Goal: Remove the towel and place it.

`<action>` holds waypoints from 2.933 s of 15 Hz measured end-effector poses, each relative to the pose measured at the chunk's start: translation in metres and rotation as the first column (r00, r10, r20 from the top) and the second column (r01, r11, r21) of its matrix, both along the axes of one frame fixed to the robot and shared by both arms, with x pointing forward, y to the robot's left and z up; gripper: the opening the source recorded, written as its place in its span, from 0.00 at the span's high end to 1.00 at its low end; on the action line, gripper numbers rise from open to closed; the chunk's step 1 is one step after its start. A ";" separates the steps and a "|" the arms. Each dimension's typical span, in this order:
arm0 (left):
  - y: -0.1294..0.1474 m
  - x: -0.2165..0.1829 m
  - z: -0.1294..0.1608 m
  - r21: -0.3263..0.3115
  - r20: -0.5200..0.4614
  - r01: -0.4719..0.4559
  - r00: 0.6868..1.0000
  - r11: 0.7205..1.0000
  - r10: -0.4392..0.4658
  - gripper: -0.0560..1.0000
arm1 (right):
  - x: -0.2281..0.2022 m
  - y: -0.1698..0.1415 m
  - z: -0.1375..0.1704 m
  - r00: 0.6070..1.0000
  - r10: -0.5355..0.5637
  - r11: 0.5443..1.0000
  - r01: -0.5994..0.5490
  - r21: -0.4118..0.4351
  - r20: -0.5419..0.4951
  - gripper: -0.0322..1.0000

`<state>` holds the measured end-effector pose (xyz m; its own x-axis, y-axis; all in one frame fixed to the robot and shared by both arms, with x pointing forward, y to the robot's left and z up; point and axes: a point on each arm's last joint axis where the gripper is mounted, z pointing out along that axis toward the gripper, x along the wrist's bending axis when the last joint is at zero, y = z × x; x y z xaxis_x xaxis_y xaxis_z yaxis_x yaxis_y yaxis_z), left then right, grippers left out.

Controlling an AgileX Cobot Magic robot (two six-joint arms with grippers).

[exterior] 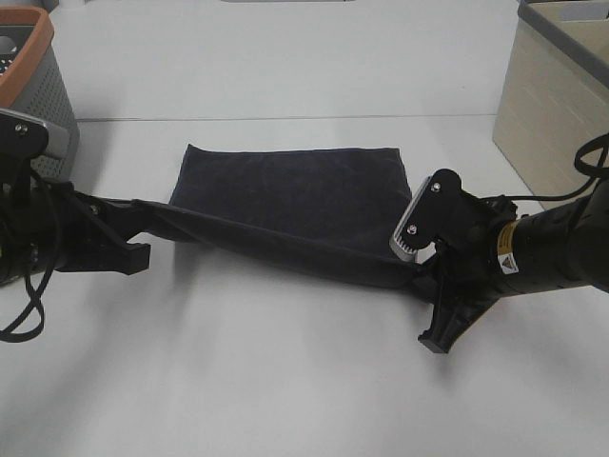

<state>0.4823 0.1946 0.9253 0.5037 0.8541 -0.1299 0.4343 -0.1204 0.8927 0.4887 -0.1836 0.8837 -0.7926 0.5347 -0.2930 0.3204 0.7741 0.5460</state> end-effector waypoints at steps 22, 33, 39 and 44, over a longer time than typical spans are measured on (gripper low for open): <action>0.013 0.031 0.082 0.080 -0.145 -0.274 0.948 0.959 0.283 0.33 | 0.003 -0.019 0.128 0.919 -0.384 0.918 0.369 0.148 0.086 0.31; 0.054 0.070 0.231 0.185 -0.149 -0.362 0.909 0.914 0.390 0.33 | 0.067 -0.011 0.261 0.782 -0.622 0.780 0.616 0.111 0.030 0.32; 0.109 0.049 0.252 0.240 -0.376 -0.397 0.803 0.886 0.462 0.33 | 0.079 -0.055 0.288 0.735 -0.636 0.738 0.668 0.097 -0.235 0.32; 0.129 0.026 0.244 0.291 -0.461 -0.409 0.732 0.865 0.502 0.33 | 0.049 -0.081 0.278 0.679 -0.674 0.692 0.718 0.074 -0.290 0.32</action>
<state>0.5079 0.3236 1.1689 -0.0514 0.9944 -0.0923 0.8534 0.0917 0.5132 0.5376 -0.2650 1.1618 -0.1984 0.9801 -0.0104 0.8560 0.1784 0.4852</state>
